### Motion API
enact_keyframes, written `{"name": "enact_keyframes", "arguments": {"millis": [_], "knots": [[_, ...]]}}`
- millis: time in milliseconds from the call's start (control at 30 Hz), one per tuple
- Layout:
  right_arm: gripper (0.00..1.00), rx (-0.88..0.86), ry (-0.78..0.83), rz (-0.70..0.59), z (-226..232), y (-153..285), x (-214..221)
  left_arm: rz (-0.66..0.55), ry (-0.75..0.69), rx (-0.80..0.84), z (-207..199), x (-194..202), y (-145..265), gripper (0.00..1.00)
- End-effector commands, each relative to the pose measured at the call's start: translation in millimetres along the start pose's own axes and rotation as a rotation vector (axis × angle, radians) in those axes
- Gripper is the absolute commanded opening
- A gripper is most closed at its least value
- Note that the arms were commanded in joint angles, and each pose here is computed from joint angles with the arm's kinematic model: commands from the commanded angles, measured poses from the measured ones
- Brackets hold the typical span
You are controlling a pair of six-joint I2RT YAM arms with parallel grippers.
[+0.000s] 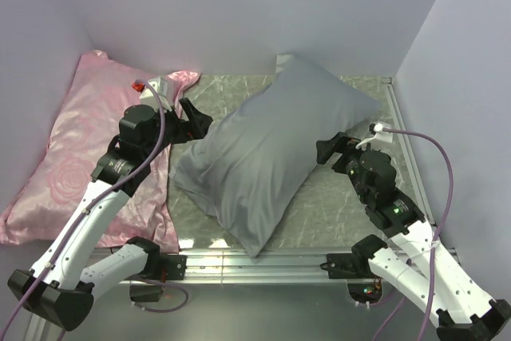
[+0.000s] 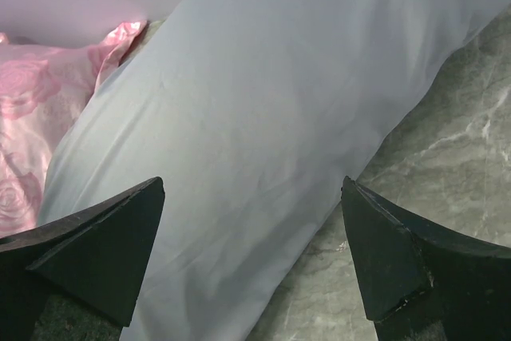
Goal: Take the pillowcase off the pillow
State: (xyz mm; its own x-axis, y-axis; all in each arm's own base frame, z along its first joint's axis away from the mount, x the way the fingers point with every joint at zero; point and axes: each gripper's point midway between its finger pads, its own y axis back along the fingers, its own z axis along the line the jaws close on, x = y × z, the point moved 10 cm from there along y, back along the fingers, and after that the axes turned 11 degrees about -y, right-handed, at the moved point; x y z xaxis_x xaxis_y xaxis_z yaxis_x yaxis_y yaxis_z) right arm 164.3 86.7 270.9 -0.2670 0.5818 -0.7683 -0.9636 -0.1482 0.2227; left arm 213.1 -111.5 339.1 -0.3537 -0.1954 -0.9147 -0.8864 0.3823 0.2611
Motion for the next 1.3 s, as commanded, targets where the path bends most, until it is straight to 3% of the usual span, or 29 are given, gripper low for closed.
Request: {"name": "enact_keyframes", "arguments": {"millis": [0,367,567,900,1133,1267], "knots": [[0.98,-0.02,0.016,-0.015,5.7,0.9,-6.3,-0.054,-0.003,0.024,-5.1,-12.8,4.6,0.99],[0.96,-0.042,0.069,0.05,10.7,-4.4,-3.3,-0.039,0.027,-0.028,0.7,-3.2,6.8,0.98],[0.91,-0.094,0.146,0.159,30.7,-12.7,13.2,0.017,0.116,-0.076,8.6,24.1,-2.0,0.96],[0.89,-0.156,0.42,0.265,106.7,-16.0,70.0,0.104,0.227,-0.128,22.8,76.6,2.3,0.93],[0.88,-0.226,0.705,0.359,154.7,-2.8,127.9,0.089,0.248,-0.186,28.3,82.5,24.3,0.93],[0.89,-0.167,0.805,0.353,163.2,-9.1,148.8,0.068,0.262,-0.243,30.6,77.3,40.2,0.92]]}}
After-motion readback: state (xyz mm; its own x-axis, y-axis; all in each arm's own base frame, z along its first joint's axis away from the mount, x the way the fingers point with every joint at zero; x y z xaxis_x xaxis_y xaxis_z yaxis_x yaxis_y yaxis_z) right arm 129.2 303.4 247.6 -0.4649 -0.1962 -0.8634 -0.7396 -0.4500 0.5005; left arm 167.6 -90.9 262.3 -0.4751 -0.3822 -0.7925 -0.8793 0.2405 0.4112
